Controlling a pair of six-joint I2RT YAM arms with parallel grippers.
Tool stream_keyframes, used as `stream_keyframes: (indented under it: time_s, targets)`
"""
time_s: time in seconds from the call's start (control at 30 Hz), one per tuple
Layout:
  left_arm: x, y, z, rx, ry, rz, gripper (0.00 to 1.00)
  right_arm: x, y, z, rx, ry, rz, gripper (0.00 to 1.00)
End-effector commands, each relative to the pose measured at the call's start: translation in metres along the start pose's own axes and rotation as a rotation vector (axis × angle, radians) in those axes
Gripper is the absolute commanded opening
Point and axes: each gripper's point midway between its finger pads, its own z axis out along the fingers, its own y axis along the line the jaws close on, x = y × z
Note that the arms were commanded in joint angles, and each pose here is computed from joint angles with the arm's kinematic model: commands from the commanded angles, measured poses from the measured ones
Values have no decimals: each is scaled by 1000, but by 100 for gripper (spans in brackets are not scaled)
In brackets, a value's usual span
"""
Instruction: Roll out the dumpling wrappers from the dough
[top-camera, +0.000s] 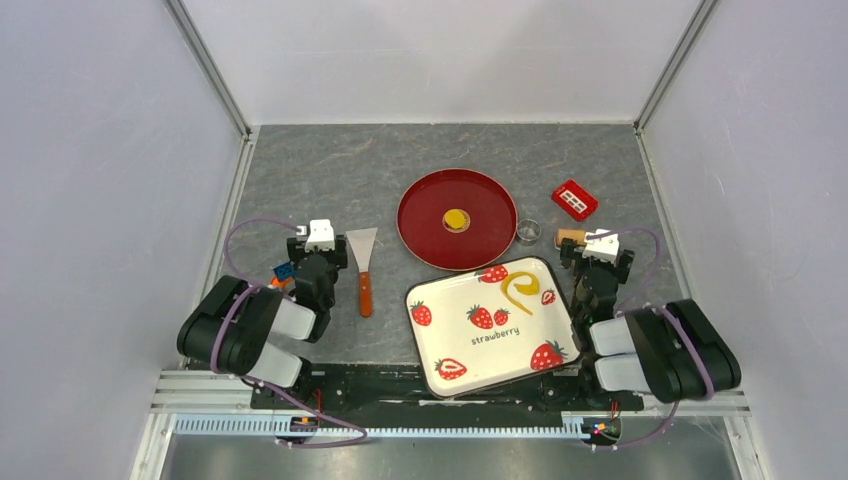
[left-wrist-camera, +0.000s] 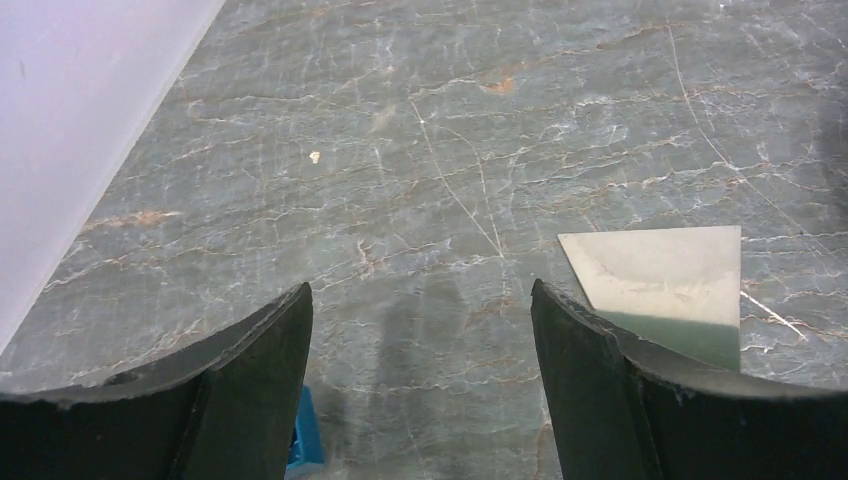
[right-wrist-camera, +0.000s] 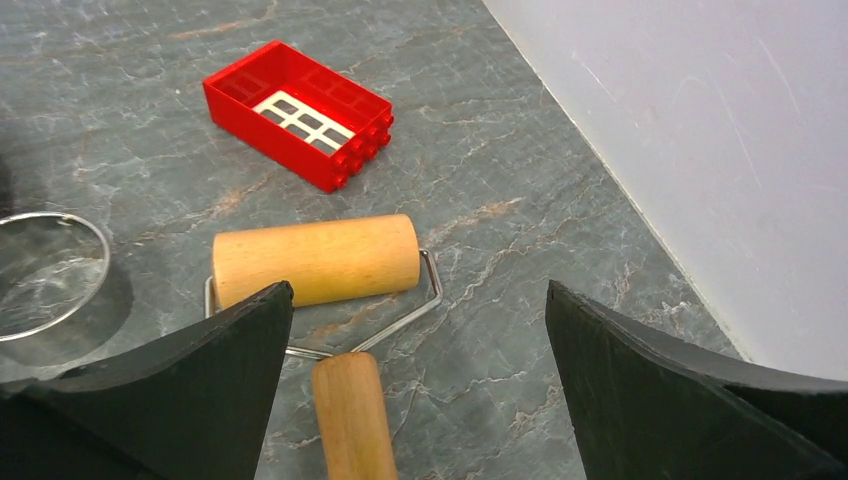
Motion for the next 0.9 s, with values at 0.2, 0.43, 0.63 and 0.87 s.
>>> stream_keyframes:
  time_s: [0.2,0.43,0.63,0.87]
  targets:
    - [-34,13,1,-18,-191,-52,84,7,-8,-12,-23,-46,25,98]
    - [-33,13,0,-15,-180,-57,84,6,-8,-12,-21,-49,26,98]
    - [-32,14,0,-13,-176,-61,84,6,-8,-12,-22,-50,27,98]
    - [-32,13,0,-12,-177,-60,84,6,-8,-12,-21,-49,24,98]
